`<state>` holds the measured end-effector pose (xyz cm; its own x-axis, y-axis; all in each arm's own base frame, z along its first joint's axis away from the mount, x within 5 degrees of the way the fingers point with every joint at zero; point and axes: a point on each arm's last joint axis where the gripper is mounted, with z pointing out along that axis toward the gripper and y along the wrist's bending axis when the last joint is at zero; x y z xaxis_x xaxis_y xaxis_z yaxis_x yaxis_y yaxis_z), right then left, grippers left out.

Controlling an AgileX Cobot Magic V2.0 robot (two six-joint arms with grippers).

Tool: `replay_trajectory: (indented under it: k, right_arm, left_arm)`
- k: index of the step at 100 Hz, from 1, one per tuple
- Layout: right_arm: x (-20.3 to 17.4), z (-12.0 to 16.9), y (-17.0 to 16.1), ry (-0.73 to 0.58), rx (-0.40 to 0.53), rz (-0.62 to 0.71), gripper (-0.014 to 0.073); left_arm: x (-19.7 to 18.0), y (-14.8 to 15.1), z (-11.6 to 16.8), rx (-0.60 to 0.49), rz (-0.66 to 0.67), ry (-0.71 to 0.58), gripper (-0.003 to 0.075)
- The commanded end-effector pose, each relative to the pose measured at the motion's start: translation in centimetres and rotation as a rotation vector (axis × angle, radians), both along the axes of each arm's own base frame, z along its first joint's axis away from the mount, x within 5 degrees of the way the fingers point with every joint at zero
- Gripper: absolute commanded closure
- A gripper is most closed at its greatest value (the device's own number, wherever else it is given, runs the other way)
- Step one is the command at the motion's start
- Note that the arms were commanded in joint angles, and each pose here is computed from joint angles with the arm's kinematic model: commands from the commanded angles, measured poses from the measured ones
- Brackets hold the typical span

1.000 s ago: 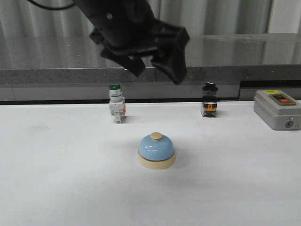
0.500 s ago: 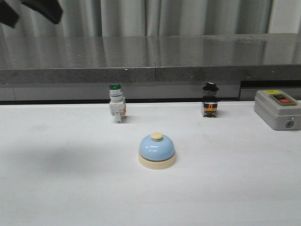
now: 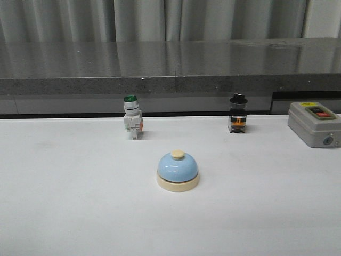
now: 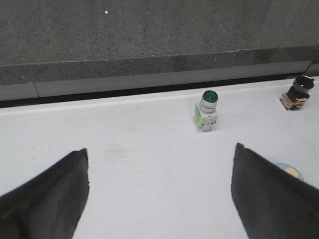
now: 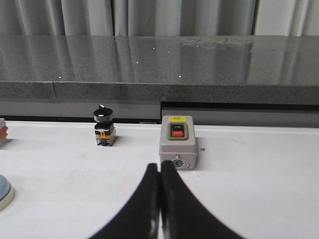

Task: Place and press bell with both arms

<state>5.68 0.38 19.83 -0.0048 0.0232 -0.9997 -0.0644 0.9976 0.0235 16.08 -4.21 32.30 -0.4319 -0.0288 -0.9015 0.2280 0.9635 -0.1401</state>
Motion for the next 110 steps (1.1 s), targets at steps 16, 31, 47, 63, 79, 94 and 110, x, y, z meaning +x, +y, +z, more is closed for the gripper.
replay_trajectory:
  k: [16,31,47,63,79,94,110]
  right_arm:
    - [-0.2,1.3,-0.1,-0.116,-0.004,-0.011,0.0655]
    - [-0.2,1.3,-0.1,-0.116,-0.004,-0.011,0.0655]
    - [-0.2,1.3,-0.1,-0.116,-0.004,-0.011,0.0655]
    - [-0.2,1.3,-0.1,-0.116,-0.004,-0.011,0.0655]
    - [-0.2,1.3,-0.1,-0.116,-0.004,-0.011,0.0655]
    - [-0.2,1.3,-0.1,-0.116,-0.004,-0.011,0.0655]
    - [-0.2,1.3,-0.1,-0.116,-0.004,-0.011,0.0655]
  left_arm:
    - [-4.4,1.1,1.8,-0.071,0.02,-0.231,0.0461]
    - [-5.6,1.4,2.3,-0.081,0.019,-0.281,0.0694]
    - [-5.7,1.4,2.3,-0.08,0.018,-0.286,0.0741]
    - [-5.7,1.4,2.3,-0.079,0.018,-0.282,0.0741]
    - [-5.7,1.4,2.3,-0.079,0.018,-0.282,0.0741]
    - [-5.7,1.4,2.3,-0.079,0.018,-0.282,0.0741]
    - [-5.6,1.5,2.7,-0.091,0.029,-0.331,0.0741]
